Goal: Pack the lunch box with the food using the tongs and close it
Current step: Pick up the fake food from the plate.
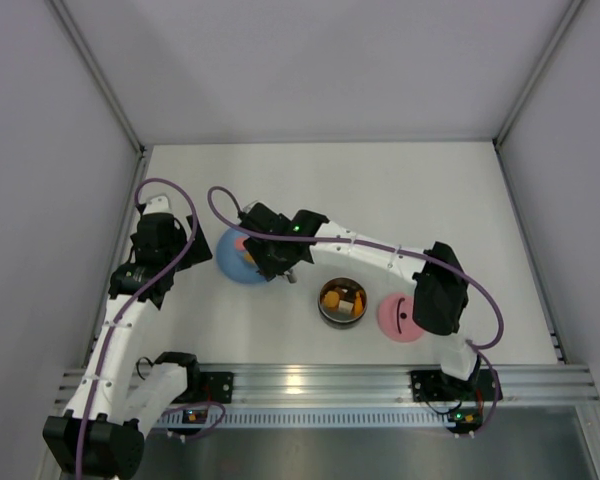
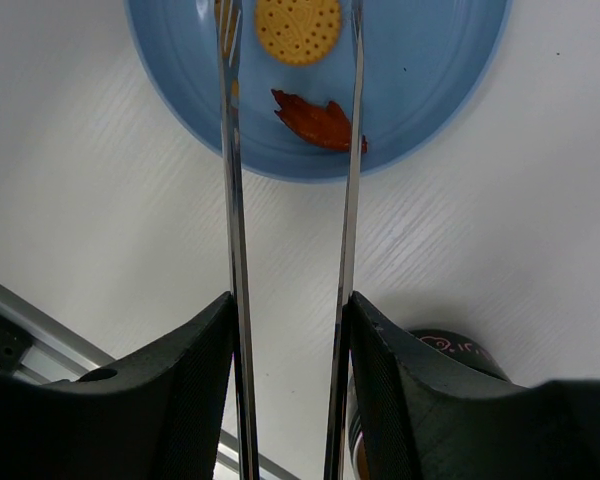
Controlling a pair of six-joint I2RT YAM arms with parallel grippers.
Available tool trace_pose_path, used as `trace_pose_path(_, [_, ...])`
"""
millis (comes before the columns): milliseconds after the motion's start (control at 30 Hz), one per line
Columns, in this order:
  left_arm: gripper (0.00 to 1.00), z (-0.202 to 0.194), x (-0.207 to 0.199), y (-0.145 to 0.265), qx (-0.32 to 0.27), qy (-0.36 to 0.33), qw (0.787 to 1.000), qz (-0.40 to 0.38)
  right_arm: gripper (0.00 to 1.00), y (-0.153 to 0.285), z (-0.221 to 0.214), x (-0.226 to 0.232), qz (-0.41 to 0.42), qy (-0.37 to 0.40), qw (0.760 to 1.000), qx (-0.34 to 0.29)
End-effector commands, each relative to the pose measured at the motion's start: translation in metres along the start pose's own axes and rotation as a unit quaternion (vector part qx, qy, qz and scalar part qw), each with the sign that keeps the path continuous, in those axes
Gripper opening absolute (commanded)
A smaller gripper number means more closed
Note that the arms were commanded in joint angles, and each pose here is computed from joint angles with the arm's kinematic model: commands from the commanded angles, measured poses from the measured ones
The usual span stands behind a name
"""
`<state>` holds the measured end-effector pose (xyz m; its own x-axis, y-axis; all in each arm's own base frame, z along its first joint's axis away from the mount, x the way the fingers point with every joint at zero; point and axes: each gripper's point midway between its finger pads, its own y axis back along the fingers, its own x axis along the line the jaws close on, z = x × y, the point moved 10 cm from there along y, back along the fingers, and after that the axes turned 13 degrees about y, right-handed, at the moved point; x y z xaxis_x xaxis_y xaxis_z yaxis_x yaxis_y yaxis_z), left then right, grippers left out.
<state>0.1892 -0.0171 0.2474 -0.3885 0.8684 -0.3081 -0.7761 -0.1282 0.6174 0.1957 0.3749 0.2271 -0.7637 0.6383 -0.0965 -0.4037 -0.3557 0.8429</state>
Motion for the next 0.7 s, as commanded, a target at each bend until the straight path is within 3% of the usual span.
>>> trace_pose_path(0, [0.99, 0.001, -0.001, 0.000, -0.008, -0.002, 1.000, -0.003, 0.47, 0.002, 0.007, 0.006, -0.010, -0.004, 1.000, -0.026])
trace_pose_path(600, [0.99, 0.001, 0.000, -0.001, -0.009, -0.003, 1.000, -0.002, 0.46, -0.010, -0.001, 0.011, -0.007, 0.008, 1.000, -0.009])
trace_pose_path(667, [0.99, 0.001, -0.001, -0.001, -0.009, -0.002, 1.000, -0.002, 0.41, -0.011, -0.002, 0.011, -0.008, 0.007, 1.000, -0.008])
